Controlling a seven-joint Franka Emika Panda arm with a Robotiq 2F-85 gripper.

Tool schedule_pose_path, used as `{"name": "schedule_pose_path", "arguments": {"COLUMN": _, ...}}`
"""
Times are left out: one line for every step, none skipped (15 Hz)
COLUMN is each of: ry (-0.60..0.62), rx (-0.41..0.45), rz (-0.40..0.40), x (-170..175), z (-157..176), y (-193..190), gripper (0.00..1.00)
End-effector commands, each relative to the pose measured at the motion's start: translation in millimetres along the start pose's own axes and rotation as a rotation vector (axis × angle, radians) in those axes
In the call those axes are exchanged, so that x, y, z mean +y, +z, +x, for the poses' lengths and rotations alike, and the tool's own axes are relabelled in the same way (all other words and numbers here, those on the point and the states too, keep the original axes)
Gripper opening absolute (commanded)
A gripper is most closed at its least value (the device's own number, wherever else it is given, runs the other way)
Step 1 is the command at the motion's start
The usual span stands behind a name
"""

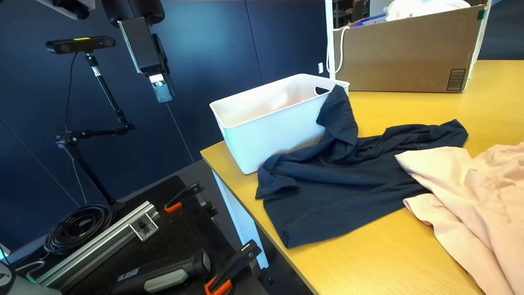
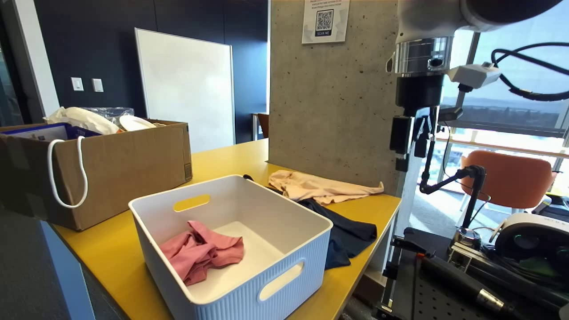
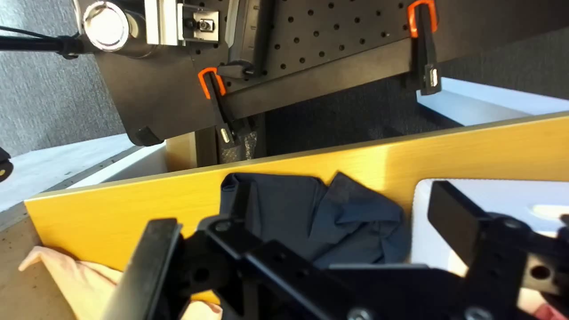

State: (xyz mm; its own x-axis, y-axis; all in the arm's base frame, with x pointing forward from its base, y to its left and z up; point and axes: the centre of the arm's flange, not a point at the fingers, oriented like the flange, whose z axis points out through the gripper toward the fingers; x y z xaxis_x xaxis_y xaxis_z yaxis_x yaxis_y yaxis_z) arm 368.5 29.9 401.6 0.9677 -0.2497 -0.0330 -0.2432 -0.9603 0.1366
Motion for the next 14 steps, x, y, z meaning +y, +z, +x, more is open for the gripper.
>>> {"name": "schedule_pose_path", "arguments": {"ry": 0.133, "rx": 0.078, "rz": 0.017, "x": 27, "z": 29, "y": 39, "gripper": 1.0}}
{"name": "schedule_pose_path", "arguments": {"ry": 0.178, "rx": 0.124, "rz": 0.026, "x": 35, "z": 44, "y": 54, "gripper": 1.0}}
{"name": "schedule_pose_path", "arguments": {"ry": 0.204, "rx": 0.154, "rz": 0.042, "x": 42, "z": 56, "y": 67, "gripper": 1.0}}
{"name": "schedule_pose_path", "arguments": {"ry": 0.231, "rx": 0.182, "rz": 0.047, "x": 49, "z": 69, "y": 79, "gripper": 1.0}}
{"name": "schedule_pose_path", "arguments": {"ry": 0.245, "rx": 0.215, "rz": 0.061, "x": 56, "z": 80, "y": 90, "gripper": 1.0}}
{"name": "schedule_pose_path", "arguments": {"ry": 0.251, "rx": 0.221, "rz": 0.08, "x": 64, "z": 93, "y": 99, "gripper": 1.0}}
{"name": "schedule_pose_path", "arguments": {"ry": 0.259, "rx": 0.23, "rz": 0.102, "x": 68, "z": 100, "y": 105, "gripper": 1.0}}
{"name": "schedule_pose_path", "arguments": {"ry": 0.265, "rx": 0.214, "rz": 0.121, "x": 70, "z": 108, "y": 115, "gripper": 1.0}}
{"name": "schedule_pose_path", "arguments": {"ry": 0.263, "rx": 0.205, "rz": 0.128, "x": 70, "z": 113, "y": 124, "gripper": 1.0}}
{"name": "schedule_pose_path", "arguments": {"ry": 0.252, "rx": 0.187, "rz": 0.144, "x": 66, "z": 118, "y": 136, "gripper": 1.0}}
{"name": "schedule_pose_path", "arguments": {"ry": 0.249, "rx": 0.184, "rz": 0.15, "x": 63, "z": 123, "y": 145, "gripper": 1.0}}
{"name": "schedule_pose_path", "arguments": {"ry": 0.232, "rx": 0.177, "rz": 0.157, "x": 57, "z": 127, "y": 156, "gripper": 1.0}}
{"name": "schedule_pose_path", "arguments": {"ry": 0.228, "rx": 0.175, "rz": 0.164, "x": 51, "z": 130, "y": 164, "gripper": 1.0}}
{"name": "schedule_pose_path", "arguments": {"ry": 0.21, "rx": 0.182, "rz": 0.166, "x": 43, "z": 133, "y": 173, "gripper": 1.0}}
